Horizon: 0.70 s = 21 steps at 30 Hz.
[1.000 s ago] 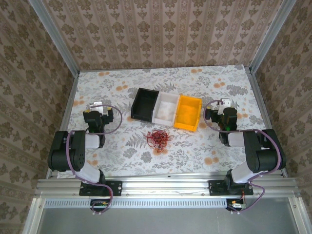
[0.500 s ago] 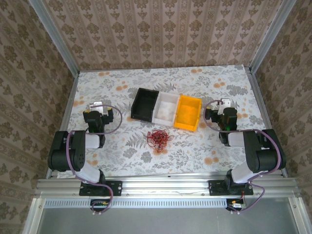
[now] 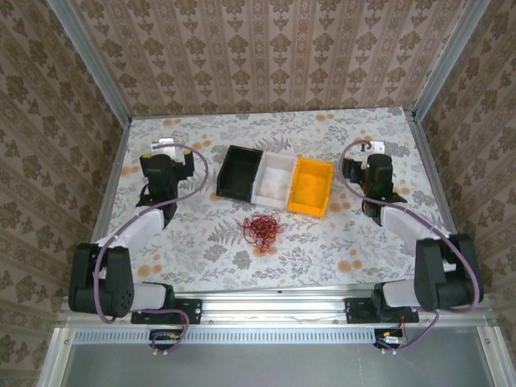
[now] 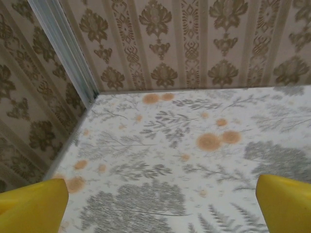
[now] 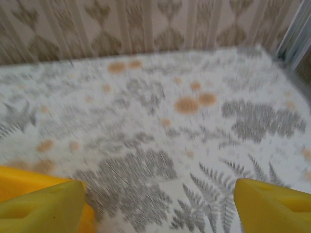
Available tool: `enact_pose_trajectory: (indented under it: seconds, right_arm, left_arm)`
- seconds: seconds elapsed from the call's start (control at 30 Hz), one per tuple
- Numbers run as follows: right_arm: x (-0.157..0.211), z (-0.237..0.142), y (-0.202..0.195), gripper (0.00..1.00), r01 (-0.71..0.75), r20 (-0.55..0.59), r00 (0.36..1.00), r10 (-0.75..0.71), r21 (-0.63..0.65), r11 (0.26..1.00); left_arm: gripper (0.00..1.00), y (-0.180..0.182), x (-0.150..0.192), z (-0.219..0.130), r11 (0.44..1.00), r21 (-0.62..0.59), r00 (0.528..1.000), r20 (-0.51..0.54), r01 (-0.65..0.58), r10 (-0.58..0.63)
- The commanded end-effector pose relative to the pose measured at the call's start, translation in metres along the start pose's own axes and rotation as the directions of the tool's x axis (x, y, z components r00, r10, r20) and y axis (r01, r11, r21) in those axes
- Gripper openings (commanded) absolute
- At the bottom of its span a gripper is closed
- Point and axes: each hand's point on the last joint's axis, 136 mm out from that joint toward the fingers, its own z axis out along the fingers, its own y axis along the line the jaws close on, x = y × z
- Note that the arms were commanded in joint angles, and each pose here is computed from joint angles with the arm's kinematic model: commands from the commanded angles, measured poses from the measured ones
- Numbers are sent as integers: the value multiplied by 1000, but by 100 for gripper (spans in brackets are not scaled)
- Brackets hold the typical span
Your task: Untangle the cables
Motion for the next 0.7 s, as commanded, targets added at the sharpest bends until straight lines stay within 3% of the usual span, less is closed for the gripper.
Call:
enact_pose_trajectory:
  seconds: [0.0,0.07,0.27,0.47,0.67]
  right_arm:
    - [10,-21,15,82,74,-101,993,-68,57,996]
    - [7,-31,29,82,45,-107,993,-40,54,998]
    - [24,-38,67,83,-191,-172,968,182,-38,981]
    - [41,-45,108,83,-156,-220,966,133,-94,983]
    - [44,-50,122,83,-124,-232,968,95,-112,986]
  left_arm:
    - [100,-14,36,0,990,20,967,-220,137,-129]
    - [100,-42,42,1,977,119,943,-304,178,-135]
    - [100,-114,53,2,925,324,913,-404,201,-56]
    - [100,-134,73,15,927,302,879,-474,221,-55]
    - [99,-142,82,27,932,288,863,-503,220,-49]
